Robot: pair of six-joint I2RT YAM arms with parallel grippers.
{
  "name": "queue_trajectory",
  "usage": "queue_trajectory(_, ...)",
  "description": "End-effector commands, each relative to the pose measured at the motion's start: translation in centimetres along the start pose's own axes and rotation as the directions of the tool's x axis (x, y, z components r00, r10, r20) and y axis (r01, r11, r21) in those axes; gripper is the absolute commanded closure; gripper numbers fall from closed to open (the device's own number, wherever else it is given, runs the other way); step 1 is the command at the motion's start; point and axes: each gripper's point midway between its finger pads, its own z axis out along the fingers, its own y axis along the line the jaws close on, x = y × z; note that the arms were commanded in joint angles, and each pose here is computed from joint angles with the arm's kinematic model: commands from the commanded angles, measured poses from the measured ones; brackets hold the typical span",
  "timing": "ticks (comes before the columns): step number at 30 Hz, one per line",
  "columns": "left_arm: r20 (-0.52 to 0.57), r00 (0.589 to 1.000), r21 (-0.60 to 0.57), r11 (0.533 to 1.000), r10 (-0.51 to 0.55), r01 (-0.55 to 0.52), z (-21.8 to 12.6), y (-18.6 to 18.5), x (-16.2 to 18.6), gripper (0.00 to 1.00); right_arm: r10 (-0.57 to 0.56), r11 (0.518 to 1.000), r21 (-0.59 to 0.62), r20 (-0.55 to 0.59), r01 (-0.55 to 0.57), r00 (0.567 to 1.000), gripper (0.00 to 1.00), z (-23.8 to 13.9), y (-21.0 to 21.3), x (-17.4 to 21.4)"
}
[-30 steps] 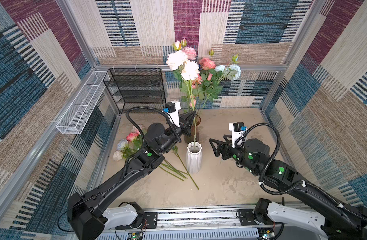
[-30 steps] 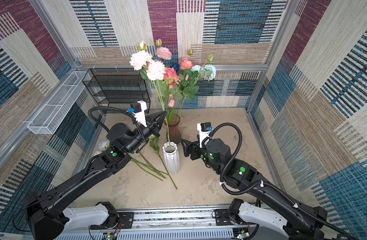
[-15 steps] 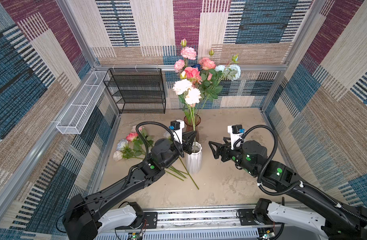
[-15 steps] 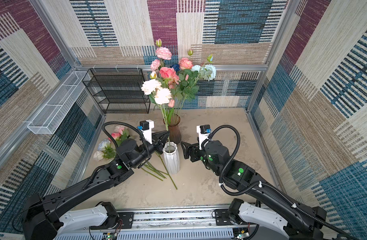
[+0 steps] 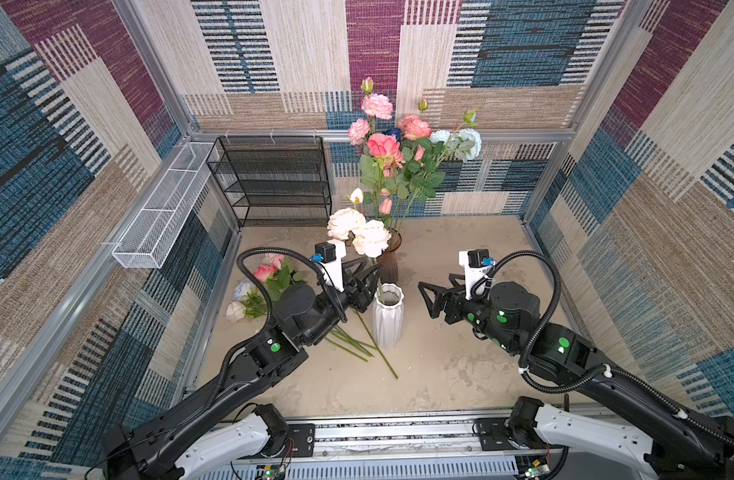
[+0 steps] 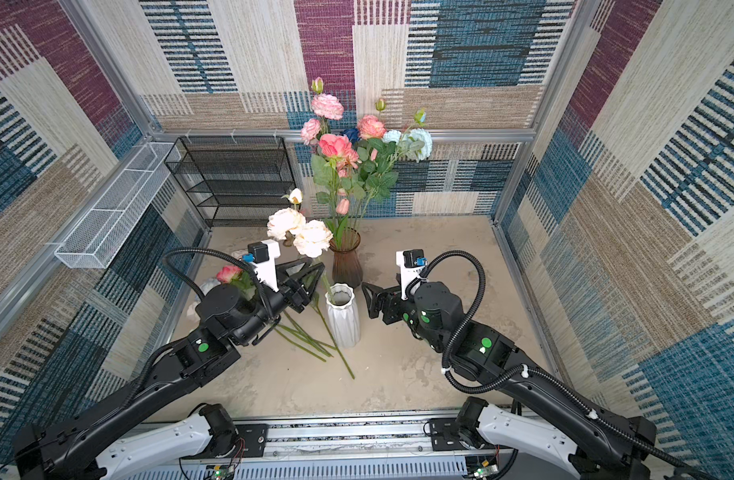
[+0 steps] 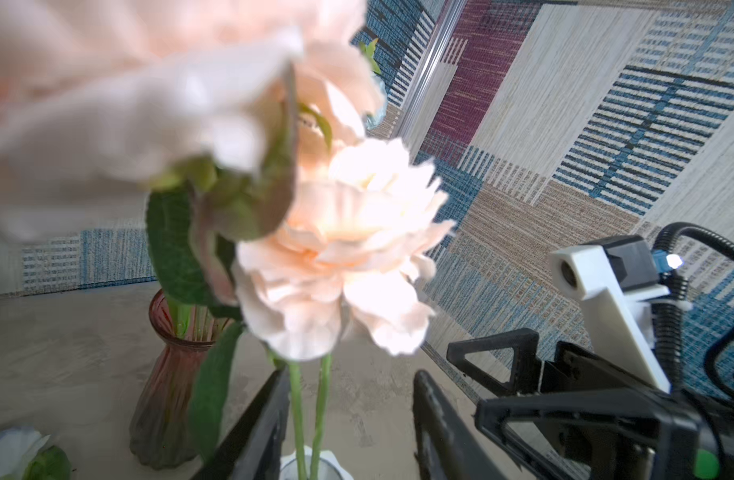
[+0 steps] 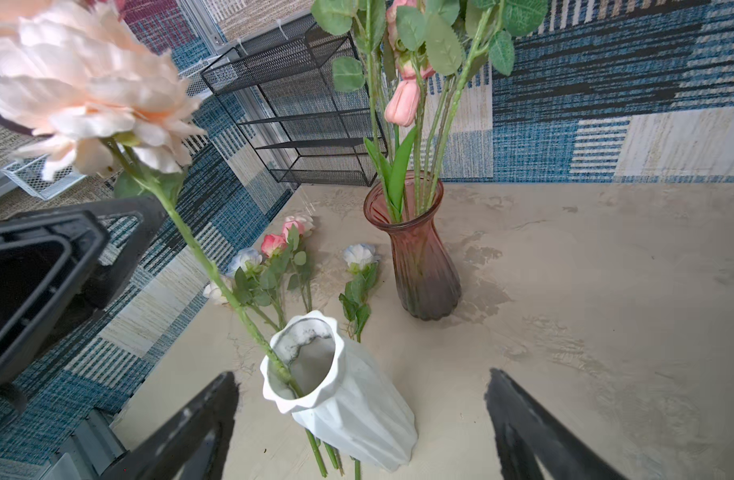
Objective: Arrange the flowers into the vase
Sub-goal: 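Open the left gripper and lower it back to the flower pile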
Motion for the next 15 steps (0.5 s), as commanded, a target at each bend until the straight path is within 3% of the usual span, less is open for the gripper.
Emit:
queue_trajectory(1, -0.029, 0.999, -0.065, 0.997, -0.038, 0.036, -1.9, 1.4, 0.9, 0.50, 0.022, 1.000, -0.020, 0.032, -0.021, 0.999, 0.05, -0.2, 0.3, -0.6)
queue_trajectory(7, -0.029, 0.996, -0.181, 0.980, -0.090, 0.083, -6.1, 4.7, 3.2, 0.49, 0.023, 0.999, -0.024, 0.032, -0.022, 0.999, 0.05, 0.0, 0.3, -0.2)
queue_trajectory(15, -0.094, 0.978, -0.326, 0.934, -0.185, 0.145, -8.5, 8.6, 8.6, 0.49, 0.029, 0.999, -0.036, 0.015, -0.028, 0.999, 0.05, 0.6, 0.4, 0.6)
